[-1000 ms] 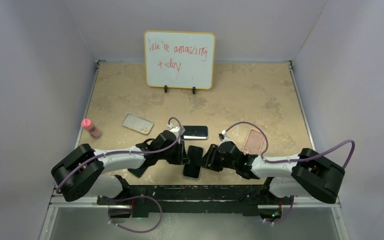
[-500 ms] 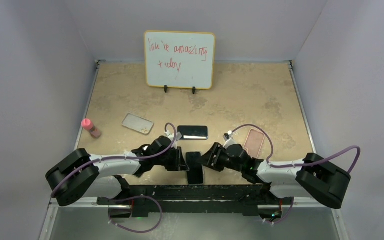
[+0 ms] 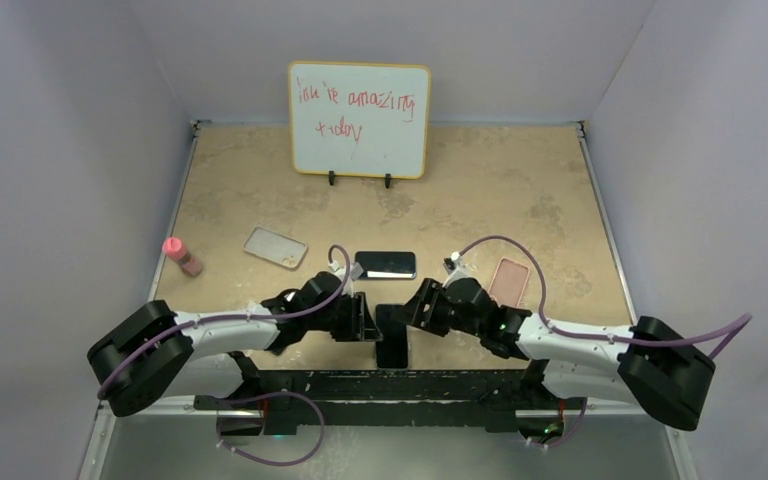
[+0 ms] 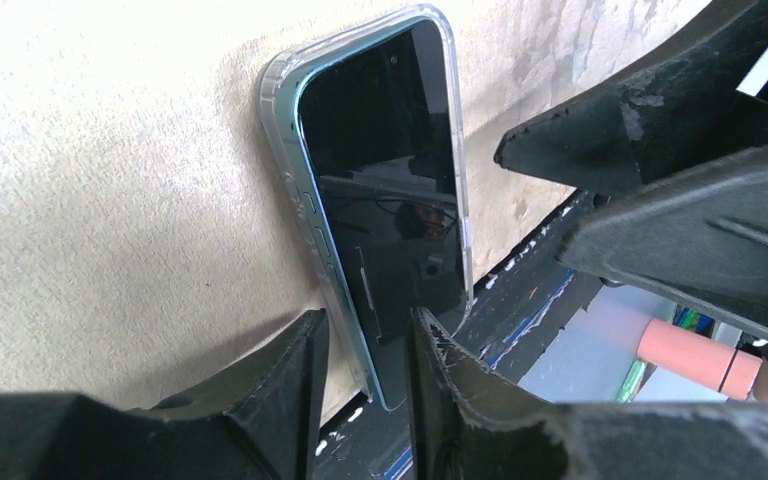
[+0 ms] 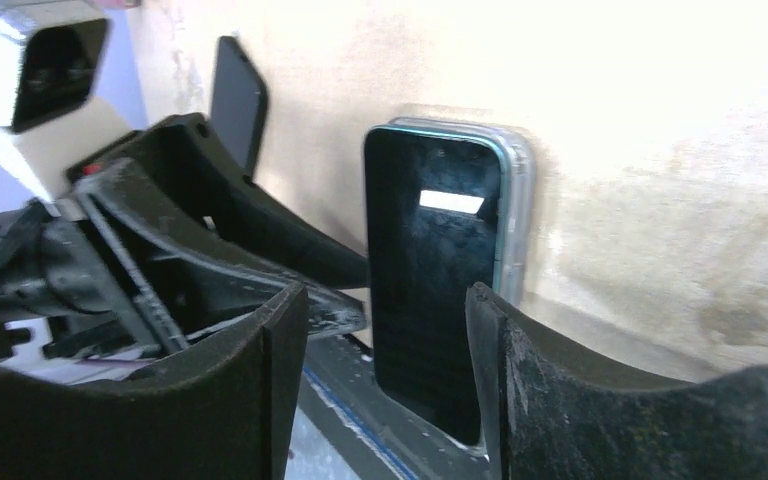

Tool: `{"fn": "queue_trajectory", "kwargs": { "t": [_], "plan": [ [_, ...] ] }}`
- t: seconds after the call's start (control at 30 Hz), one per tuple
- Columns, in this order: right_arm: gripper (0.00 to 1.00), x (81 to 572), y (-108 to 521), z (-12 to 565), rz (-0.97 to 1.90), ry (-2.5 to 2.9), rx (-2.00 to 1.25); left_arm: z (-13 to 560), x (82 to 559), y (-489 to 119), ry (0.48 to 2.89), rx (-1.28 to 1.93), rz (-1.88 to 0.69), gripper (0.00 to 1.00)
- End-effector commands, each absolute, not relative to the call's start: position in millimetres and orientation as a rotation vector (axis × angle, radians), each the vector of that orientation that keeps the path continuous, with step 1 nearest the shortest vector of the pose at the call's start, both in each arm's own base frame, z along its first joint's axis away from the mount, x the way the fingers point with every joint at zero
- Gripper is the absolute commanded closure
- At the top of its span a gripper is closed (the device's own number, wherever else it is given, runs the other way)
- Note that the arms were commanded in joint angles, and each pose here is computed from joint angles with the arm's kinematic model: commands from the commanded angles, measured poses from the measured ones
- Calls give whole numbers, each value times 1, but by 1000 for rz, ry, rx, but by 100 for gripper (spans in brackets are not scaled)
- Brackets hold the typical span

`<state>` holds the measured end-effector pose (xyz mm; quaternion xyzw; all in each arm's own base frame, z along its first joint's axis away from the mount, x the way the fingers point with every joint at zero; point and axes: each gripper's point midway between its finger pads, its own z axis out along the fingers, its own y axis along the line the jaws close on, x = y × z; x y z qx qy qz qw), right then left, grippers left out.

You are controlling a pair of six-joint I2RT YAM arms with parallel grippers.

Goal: Put the phone into the phone case

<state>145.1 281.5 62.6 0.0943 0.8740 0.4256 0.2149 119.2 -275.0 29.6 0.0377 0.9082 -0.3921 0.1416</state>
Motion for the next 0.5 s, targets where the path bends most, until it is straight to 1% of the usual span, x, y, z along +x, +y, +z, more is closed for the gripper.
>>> {"fn": "queue_trajectory", "kwargs": {
  "t": [0.0,0.1,0.2,0.3,0.43,0.47],
  "plan": [
    [37,143,255,37,953,2511,249,44,134,-276,2564,61,-1113,64],
    [35,142,258,31,957,2527,264,41,138,-271,2569,36,-1093,66],
    [31,138,257,19,933,2571,293,41,138,-275,2565,52,-1118,70],
    [26,135,265,17,987,2576,291,36,136,-278,2587,66,-1129,77],
    [25,133,283,21,1042,2576,257,30,134,-279,2610,73,-1125,85],
    [24,136,287,25,1067,2557,262,29,133,-278,2615,70,-1119,89]
  ]
}}
